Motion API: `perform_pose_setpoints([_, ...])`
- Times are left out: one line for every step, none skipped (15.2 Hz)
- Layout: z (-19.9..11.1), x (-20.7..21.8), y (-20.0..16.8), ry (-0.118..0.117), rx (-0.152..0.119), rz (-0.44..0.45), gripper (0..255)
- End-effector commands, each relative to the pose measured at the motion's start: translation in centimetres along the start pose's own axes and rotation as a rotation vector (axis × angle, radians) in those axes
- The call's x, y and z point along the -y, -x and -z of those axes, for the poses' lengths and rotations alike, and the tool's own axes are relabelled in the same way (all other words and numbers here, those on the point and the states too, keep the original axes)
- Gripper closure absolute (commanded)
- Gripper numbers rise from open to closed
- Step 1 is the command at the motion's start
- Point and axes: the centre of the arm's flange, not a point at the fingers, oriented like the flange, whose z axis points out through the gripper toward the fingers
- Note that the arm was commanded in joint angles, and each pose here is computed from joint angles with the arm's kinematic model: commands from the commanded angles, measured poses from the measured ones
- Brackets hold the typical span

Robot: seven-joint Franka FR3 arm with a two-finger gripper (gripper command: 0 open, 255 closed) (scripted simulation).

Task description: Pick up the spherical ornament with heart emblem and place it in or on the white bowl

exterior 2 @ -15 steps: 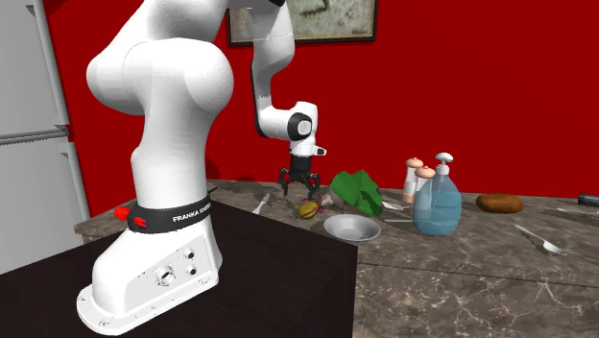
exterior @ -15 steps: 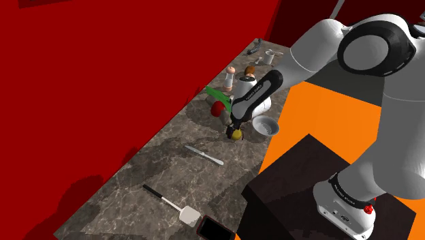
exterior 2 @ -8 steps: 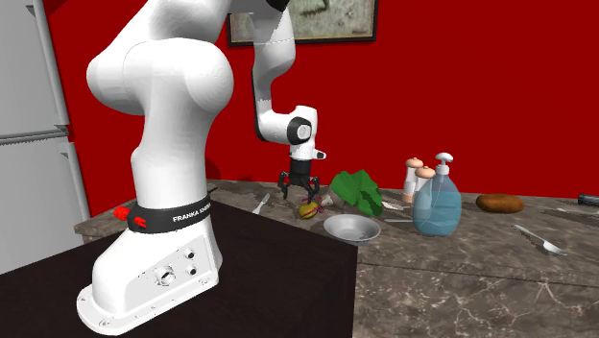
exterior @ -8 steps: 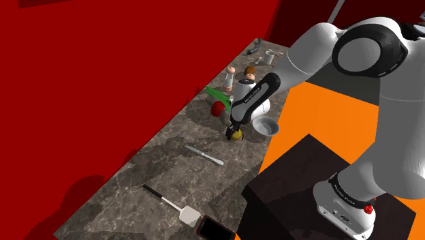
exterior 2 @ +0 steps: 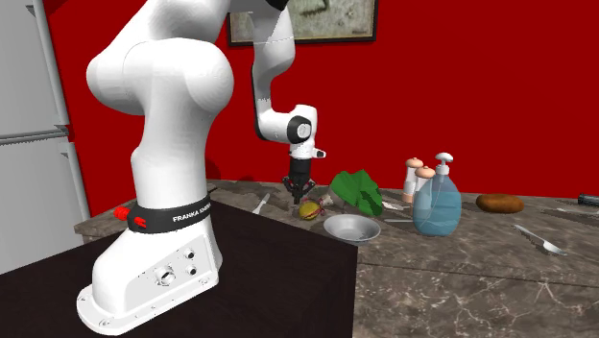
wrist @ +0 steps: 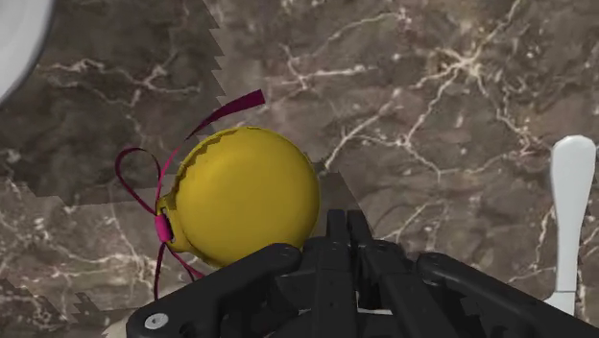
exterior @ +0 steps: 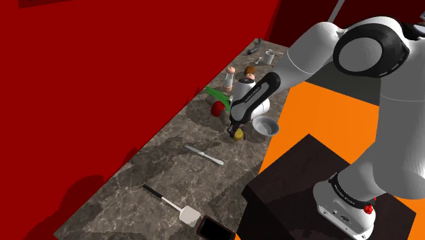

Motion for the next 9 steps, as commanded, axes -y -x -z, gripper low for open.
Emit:
perform_pose_setpoints([-0.1, 0.0, 0.1, -0.001, 0.004, 0.000, 255])
perform_pose_setpoints([-0.1, 0.0, 0.1, -0.001, 0.004, 0.000, 255])
perform_pose_setpoints([-0.1, 0.1, 0.1, -0.001, 0.004, 0.000, 255])
perform_pose_setpoints([-0.1, 0.0, 0.1, -0.001, 0.003, 0.000, 255])
perform_pose_setpoints([-0.1, 0.0, 0.1, -0.001, 0.003, 0.000, 0])
perform_pose_setpoints([0.4, -1.2, 1.0, -0.012, -0.023, 0.042, 0])
perform_pose_setpoints([0.9, -2.5, 2.0, -0.024, -0.048, 0.083, 0])
perform_pose_setpoints([1.3, -3.9, 2.9, -0.036, -0.074, 0.125, 0])
perform_pose_setpoints([1.7, -5.3, 3.7, -0.047, -0.100, 0.167, 0])
